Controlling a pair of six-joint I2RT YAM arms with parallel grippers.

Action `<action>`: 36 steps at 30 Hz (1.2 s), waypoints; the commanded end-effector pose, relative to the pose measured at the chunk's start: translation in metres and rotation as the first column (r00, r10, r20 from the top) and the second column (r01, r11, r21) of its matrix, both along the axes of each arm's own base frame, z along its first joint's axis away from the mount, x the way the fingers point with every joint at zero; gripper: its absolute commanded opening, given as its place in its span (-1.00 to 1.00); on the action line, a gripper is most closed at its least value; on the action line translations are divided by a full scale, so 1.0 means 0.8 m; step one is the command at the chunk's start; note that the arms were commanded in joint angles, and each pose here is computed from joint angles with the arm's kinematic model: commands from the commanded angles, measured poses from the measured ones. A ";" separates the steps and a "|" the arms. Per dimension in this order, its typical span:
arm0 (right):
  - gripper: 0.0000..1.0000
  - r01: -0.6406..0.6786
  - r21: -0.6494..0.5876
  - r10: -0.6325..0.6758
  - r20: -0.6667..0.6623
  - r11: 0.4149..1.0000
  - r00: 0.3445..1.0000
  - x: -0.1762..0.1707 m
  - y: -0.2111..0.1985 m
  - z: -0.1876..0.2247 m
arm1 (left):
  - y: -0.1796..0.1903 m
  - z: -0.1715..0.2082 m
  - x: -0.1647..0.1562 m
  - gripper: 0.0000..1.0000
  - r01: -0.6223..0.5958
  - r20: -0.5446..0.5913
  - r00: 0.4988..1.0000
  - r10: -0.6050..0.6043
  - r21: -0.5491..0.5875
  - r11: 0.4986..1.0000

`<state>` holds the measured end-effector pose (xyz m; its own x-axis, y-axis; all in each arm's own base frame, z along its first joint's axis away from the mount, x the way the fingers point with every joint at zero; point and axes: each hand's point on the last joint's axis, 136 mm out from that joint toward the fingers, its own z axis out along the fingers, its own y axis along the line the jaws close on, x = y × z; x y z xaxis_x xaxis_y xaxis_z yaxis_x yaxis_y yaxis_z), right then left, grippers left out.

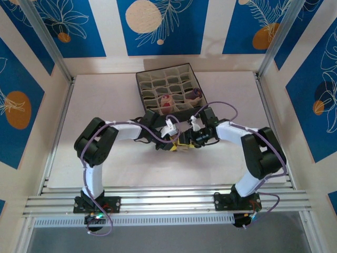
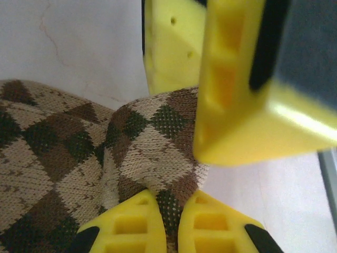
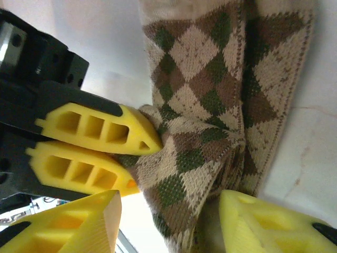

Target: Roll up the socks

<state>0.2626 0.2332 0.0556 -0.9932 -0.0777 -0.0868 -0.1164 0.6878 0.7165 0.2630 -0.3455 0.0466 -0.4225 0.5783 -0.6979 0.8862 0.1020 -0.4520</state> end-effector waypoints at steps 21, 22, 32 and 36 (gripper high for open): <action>-1.00 0.006 -0.224 -0.072 -0.289 0.975 0.955 -0.012 -0.016 -0.071 | 0.035 -0.006 -0.010 -0.71 -0.044 0.126 0.992 0.032 0.096 0.994; -1.00 0.004 -0.227 -0.073 -0.296 0.974 0.952 -0.013 -0.017 -0.072 | 0.035 0.002 -0.009 -0.68 -0.040 0.172 0.985 0.026 0.082 0.996; -1.00 -0.046 -0.242 -0.044 -0.351 0.969 0.936 -0.026 -0.012 -0.079 | 0.042 0.077 -0.012 -0.48 -0.029 0.630 0.775 0.050 -0.043 0.999; -1.00 -0.056 -0.239 -0.035 -0.361 0.969 0.932 -0.027 -0.007 -0.077 | 0.035 0.066 -0.031 -0.33 -0.001 0.805 0.590 -0.070 0.088 0.996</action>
<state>0.2609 0.2543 0.0318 -0.9737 -0.1022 0.2038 0.0670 0.7262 0.6842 0.2371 -0.3138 0.1020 0.1260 0.5841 -0.8019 0.9655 0.1135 0.2345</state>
